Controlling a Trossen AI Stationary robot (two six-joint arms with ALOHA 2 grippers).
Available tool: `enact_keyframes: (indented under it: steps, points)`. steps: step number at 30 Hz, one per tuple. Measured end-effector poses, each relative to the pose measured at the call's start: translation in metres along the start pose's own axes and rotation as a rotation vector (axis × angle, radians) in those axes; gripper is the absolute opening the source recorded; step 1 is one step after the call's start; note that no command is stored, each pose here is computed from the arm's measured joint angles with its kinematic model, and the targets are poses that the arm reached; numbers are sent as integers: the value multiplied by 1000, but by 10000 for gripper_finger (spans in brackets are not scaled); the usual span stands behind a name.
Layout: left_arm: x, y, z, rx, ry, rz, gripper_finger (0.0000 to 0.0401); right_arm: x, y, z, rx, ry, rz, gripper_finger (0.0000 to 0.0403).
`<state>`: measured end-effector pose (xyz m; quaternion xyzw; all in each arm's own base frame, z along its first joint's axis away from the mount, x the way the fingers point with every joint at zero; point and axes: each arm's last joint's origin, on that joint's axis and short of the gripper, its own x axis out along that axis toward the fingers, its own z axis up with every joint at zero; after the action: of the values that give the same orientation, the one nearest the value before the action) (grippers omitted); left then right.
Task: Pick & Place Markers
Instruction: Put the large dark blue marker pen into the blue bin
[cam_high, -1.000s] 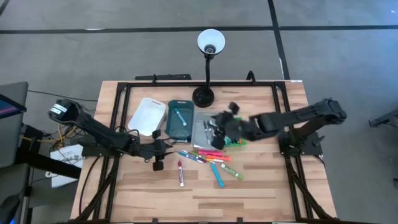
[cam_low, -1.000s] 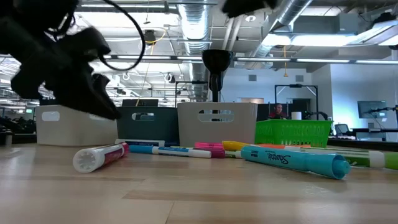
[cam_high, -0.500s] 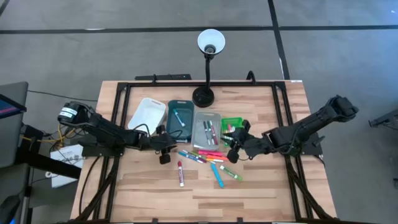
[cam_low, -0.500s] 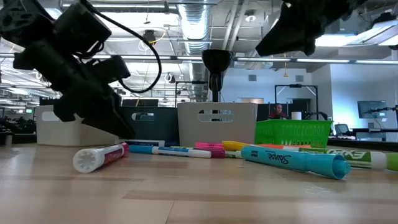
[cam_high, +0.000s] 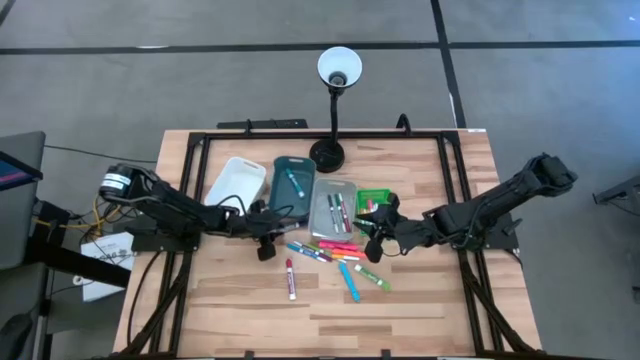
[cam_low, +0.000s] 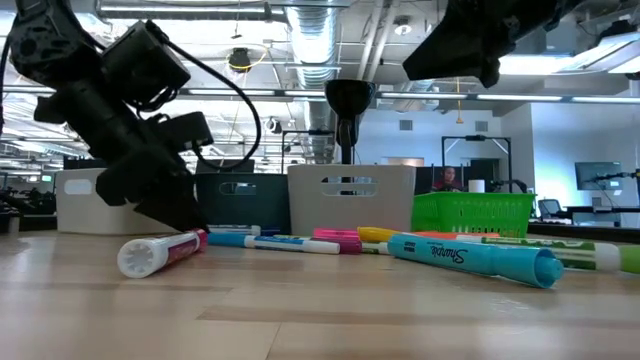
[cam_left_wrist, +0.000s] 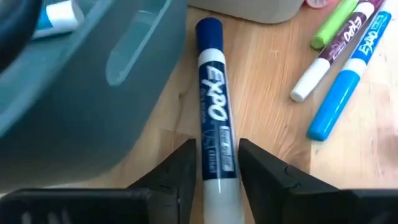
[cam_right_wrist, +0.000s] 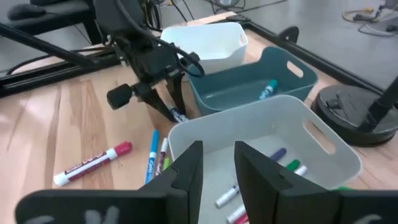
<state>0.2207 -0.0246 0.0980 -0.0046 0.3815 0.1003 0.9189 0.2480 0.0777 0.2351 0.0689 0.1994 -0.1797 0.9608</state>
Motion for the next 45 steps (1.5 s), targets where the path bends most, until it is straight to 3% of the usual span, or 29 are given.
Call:
enact_keyframes:
  steps: [8, 14, 21, 28, 31, 37, 45]
  points:
    - [1, -6, -3, -43, 12, -32, 116, 0, 1, 1, 6, -14, 9, 82]
    - [1, -7, -3, -60, 16, -49, 65, 0, 1, 1, 4, -13, 9, 82]
    - [-11, -16, 0, -130, 0, -129, 63, 0, 1, 1, 5, -13, 9, 82]
    - [-51, -33, 22, -158, -236, -158, 63, 0, 1, 1, 7, -13, 9, 82]
    - [-68, -32, 30, -142, -344, -100, 63, 0, 1, 1, 7, -13, 9, 82]
    - [-79, -3, 46, -209, -456, 49, 63, 0, 1, 2, 8, -13, 6, 82]
    - [-50, 59, 48, -423, -365, 171, 65, 0, 2, 4, 26, -36, 13, 82]
